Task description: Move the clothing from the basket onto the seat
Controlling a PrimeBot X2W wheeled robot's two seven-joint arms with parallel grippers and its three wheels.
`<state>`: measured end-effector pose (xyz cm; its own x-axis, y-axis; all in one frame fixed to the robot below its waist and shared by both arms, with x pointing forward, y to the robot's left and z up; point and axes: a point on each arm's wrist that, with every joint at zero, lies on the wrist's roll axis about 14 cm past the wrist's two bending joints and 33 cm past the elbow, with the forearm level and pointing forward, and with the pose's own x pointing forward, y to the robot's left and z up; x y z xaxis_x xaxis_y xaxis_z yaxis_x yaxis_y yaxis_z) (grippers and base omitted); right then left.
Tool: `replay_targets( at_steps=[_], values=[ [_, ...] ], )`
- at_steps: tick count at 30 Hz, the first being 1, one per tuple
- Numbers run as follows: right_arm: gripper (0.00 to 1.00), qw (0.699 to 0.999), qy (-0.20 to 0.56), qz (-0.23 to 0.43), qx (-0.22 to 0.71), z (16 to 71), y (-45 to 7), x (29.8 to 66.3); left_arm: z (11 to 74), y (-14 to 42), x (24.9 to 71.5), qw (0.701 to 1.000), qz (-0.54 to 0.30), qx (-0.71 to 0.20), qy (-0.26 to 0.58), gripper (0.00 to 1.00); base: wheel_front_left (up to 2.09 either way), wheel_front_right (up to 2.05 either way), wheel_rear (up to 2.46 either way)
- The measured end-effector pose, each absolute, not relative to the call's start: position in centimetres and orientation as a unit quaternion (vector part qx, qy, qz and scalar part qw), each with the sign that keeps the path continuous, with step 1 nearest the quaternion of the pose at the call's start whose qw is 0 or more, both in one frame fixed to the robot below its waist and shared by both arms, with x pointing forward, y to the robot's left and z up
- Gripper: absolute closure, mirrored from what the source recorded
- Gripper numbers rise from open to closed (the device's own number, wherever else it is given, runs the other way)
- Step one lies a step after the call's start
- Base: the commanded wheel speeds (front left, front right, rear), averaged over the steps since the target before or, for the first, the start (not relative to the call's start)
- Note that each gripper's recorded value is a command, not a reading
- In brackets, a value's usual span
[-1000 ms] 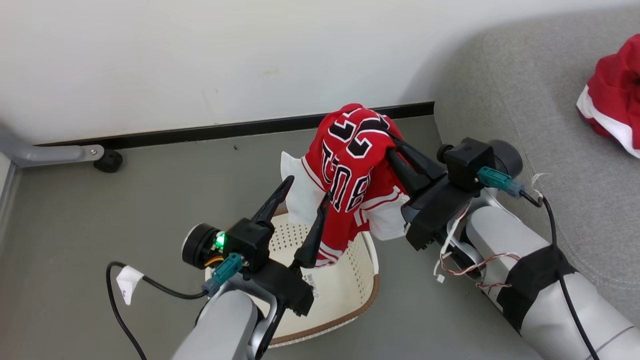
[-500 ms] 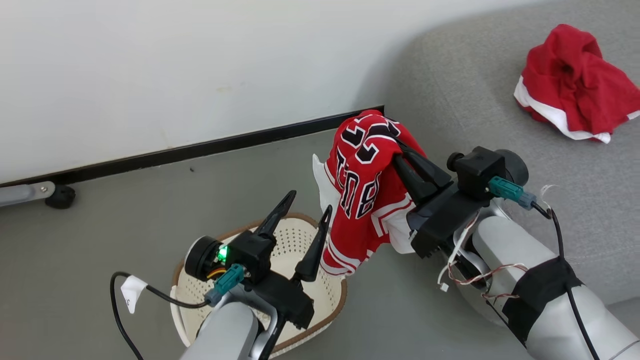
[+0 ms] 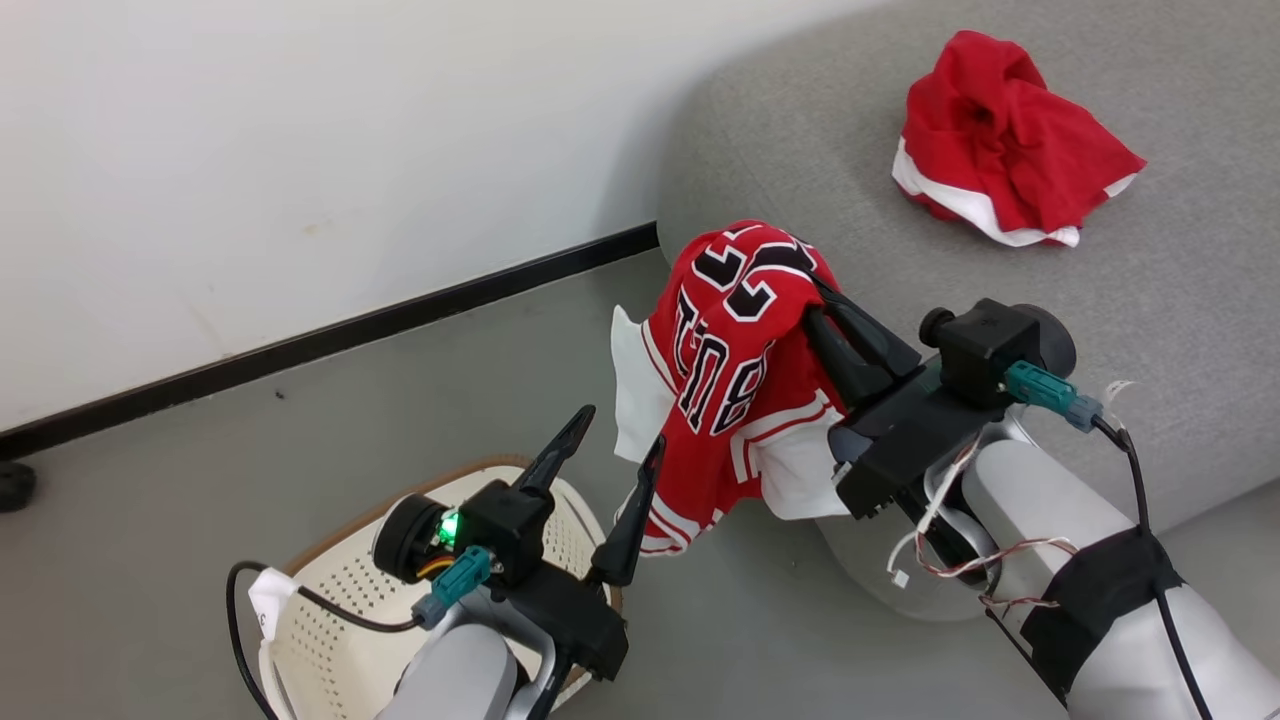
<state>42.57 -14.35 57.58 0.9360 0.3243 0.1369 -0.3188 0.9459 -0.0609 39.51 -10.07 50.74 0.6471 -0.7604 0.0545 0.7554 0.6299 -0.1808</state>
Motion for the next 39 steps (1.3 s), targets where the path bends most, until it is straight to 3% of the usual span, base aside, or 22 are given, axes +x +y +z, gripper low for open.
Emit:
replay_targets(
  at_steps=[19,39],
  values=[
    [1.0,0.995,-0.089,0.036,-0.032,58.4,-23.7,38.2,48.9,-14.9,36.4,0.865,-0.491,-0.094,0.047,0.0,0.0,0.0,0.0],
    [1.0,0.971,-0.168,-0.097,-0.139,67.5,-34.9,40.7,44.6,-14.5,36.9,0.86,-0.491,-0.097,0.095,0.0,0.0,0.0,0.0]
  ],
)
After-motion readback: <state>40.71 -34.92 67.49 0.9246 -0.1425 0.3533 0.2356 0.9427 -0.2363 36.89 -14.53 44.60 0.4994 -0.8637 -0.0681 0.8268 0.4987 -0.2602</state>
